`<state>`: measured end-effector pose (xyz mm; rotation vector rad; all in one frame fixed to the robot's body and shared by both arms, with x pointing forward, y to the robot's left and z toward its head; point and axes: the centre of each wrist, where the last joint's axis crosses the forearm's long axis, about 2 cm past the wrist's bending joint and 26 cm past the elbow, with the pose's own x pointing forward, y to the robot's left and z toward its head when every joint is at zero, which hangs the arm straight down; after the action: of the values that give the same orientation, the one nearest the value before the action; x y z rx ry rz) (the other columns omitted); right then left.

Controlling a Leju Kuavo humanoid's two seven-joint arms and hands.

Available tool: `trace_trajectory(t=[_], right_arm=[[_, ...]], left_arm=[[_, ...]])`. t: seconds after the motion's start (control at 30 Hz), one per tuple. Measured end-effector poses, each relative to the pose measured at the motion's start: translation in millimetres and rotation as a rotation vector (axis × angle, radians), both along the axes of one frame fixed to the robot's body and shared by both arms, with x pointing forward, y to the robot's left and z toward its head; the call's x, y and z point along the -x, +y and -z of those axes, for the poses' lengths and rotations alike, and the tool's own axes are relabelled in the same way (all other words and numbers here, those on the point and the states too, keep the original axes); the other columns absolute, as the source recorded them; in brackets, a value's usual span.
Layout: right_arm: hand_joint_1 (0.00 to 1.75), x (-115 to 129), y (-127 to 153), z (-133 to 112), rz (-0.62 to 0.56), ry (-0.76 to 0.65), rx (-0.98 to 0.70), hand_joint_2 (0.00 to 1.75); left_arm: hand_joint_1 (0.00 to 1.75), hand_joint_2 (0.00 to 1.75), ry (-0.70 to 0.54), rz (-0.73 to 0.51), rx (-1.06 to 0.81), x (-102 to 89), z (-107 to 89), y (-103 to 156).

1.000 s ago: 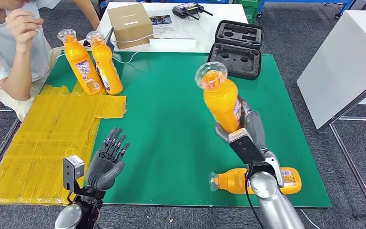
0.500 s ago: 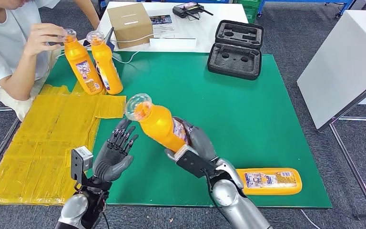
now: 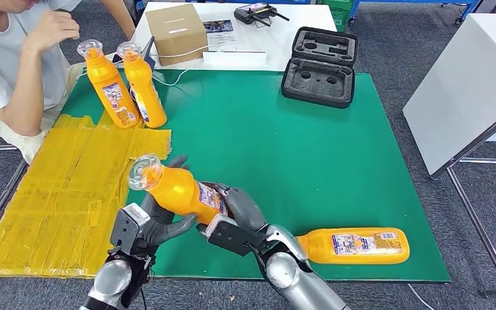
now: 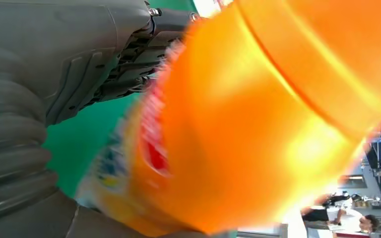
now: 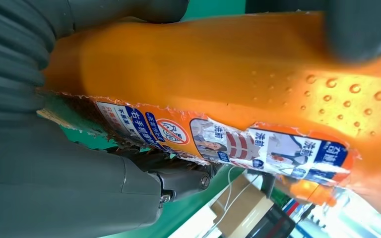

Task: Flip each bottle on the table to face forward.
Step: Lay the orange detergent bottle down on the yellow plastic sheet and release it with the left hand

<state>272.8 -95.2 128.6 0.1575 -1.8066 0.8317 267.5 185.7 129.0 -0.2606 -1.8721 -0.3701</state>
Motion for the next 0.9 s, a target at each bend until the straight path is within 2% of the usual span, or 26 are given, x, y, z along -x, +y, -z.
trace_trajectory(t=[0.13,0.17,0.27,0.3,0.53,0.9], right_arm=[[1.75,1.6,4.4,-0.6,-0.013,0.000,-0.004,1.75],[1.75,1.8,5.1,-0.8,-0.016,0.000,-0.004,1.75],[1.75,2.2,6.3,-1.2,-0.021,-0.002,-0.006,1.75],[1.75,2.3,6.5,-1.2,-0.022,-0.002,-0.006,1.75],[1.75,3.1,6.8,-0.7,-0.025,-0.002,-0.009,1.75],[1.75,4.9,6.3,1.4,-0.017,-0.009,-0.015,1.75]], left_arm=[[0.00,1.75,-0.021,0.005,-0.018,0.6,-2.0,-6.5],[0.16,1.75,-0.027,0.006,-0.022,0.7,-2.4,-7.7],[1.44,1.75,-0.050,0.003,-0.035,1.1,-3.3,-10.8],[1.71,1.75,-0.060,0.001,-0.039,1.4,-3.7,-12.0],[1.75,1.75,-0.099,0.002,-0.038,1.8,-8.6,-18.8],[1.75,1.75,-0.092,0.026,0.002,2.5,-10.3,-21.4]])
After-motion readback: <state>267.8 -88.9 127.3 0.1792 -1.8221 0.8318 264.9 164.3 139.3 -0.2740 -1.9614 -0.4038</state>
